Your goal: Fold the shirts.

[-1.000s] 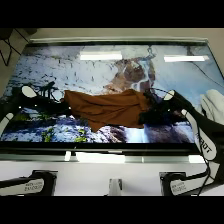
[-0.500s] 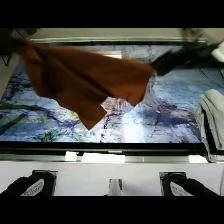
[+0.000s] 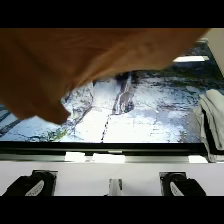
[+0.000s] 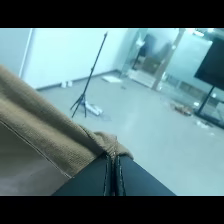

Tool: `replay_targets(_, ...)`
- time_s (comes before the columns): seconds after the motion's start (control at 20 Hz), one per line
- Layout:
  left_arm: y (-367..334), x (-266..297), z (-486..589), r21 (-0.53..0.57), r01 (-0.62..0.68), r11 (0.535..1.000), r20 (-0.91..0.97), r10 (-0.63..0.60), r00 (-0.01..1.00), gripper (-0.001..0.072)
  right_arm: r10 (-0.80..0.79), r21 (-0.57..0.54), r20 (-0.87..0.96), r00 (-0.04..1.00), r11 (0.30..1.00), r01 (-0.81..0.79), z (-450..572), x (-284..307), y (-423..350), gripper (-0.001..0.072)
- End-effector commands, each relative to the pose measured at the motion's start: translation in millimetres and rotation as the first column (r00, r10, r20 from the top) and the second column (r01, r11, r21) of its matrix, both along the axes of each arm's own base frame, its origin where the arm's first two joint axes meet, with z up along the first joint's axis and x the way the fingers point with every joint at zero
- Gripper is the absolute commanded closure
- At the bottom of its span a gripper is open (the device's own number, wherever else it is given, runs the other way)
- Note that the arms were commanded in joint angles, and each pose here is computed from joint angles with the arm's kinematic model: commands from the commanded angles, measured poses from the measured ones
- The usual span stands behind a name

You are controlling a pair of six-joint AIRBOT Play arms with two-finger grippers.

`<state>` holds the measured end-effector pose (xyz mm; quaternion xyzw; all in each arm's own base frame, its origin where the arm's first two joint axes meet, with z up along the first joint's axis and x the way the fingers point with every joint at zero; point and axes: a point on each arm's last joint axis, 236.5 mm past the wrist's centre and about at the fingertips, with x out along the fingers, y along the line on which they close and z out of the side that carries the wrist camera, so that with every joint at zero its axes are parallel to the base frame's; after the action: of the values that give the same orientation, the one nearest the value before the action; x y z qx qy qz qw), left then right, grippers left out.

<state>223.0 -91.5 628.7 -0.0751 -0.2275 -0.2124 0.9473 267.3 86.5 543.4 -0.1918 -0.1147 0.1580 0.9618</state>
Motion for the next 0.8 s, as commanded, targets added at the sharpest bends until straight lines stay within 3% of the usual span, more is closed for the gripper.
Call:
replay_targets(0.0,9,-1,6,0.035,-0.072,0.997,0.039,0.071,0.997,0.0672,-0.017,0.0,-0.005,1.0,1.0,0.017,1,-11,-5,0.0685)
replay_targets(0.2,17,59,-46,0.15,-0.156,0.976,-0.15,0.179,0.972,0.0672,-0.121,-0.157,-0.287,0.95,0.984,0.078,-80,33,-21,0.0685)
replay_targets(0.4,7,164,-174,0.311,-0.097,0.946,-0.484,0.245,0.84,0.0671,-0.289,-0.367,-0.671,0.683,0.93,0.032,-227,92,-49,0.0685)
replay_targets(0.5,-1,214,-258,0.351,-0.031,0.936,-0.63,0.26,0.732,0.067,-0.315,-0.398,-0.771,0.553,0.917,-0.032,-299,130,-49,0.0685)
replay_targets(0.6,-10,253,-348,0.329,0.026,0.944,-0.768,0.252,0.589,0.067,-0.318,-0.392,-0.811,0.492,0.918,-0.053,-358,176,-45,0.0685)
replay_targets(0.75,-44,279,-466,0.18,0.13,0.975,-0.929,0.125,0.348,0.0661,-0.298,-0.318,-0.857,0.42,0.948,0.025,-423,229,-38,0.0685)
